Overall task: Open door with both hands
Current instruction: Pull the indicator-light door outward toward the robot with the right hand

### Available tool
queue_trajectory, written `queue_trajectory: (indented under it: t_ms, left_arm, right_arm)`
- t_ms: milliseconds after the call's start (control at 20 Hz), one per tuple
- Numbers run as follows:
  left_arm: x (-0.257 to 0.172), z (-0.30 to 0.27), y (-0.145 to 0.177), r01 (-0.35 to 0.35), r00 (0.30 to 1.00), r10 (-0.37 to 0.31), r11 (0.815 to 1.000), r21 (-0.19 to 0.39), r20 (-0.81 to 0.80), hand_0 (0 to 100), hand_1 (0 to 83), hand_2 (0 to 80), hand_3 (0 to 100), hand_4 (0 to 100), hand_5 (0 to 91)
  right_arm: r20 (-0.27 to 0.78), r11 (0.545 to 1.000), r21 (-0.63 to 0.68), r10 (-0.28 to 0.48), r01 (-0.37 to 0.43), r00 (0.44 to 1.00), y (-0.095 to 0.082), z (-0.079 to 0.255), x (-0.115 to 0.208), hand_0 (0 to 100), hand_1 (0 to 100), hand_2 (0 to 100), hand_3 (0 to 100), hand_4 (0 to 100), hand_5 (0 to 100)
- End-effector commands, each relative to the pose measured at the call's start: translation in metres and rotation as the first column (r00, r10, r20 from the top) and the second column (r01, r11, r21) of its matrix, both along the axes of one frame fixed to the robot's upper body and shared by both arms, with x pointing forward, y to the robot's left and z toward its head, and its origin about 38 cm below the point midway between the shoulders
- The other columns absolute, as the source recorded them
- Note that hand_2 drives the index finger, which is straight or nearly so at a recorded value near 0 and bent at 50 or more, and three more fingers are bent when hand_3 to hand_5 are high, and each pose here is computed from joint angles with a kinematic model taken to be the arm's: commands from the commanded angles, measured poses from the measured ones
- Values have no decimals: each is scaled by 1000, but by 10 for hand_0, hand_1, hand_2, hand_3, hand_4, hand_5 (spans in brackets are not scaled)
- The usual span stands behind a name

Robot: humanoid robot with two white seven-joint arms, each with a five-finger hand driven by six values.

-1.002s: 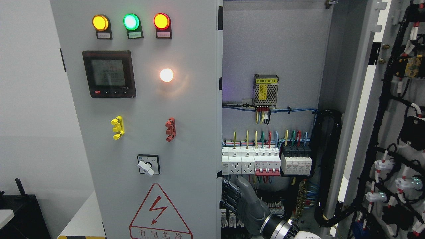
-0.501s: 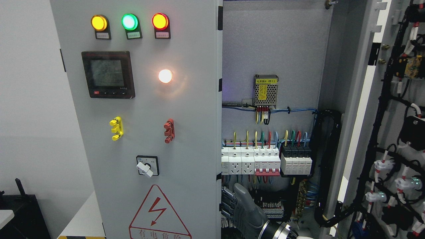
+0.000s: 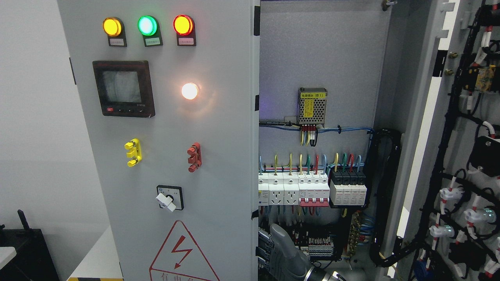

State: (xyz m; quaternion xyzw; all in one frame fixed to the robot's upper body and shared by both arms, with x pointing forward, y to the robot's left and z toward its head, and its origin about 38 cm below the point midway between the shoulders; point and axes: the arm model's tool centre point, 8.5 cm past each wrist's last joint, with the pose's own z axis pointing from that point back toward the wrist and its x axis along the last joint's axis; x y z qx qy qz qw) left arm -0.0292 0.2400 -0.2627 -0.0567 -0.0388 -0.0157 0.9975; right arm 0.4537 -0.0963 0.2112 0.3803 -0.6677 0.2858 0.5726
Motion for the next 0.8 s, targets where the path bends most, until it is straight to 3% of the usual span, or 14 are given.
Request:
queue_trajectory:
  t_ms: [0,751]
  left_arm:
    - [0,0,0,0,1000,0,1000,0,1,0,0,0,0,31,0]
    - [0,0,0,1,1000,-1,1000,0,1,0,0,0,0,31,0]
  right_arm:
    - [28,999,11,48,-48,998,13,6,-15,0,0,0,0,0,0]
    - [51,991,29,129,-131,990,34,7,-46,0,0,0,0,0,0]
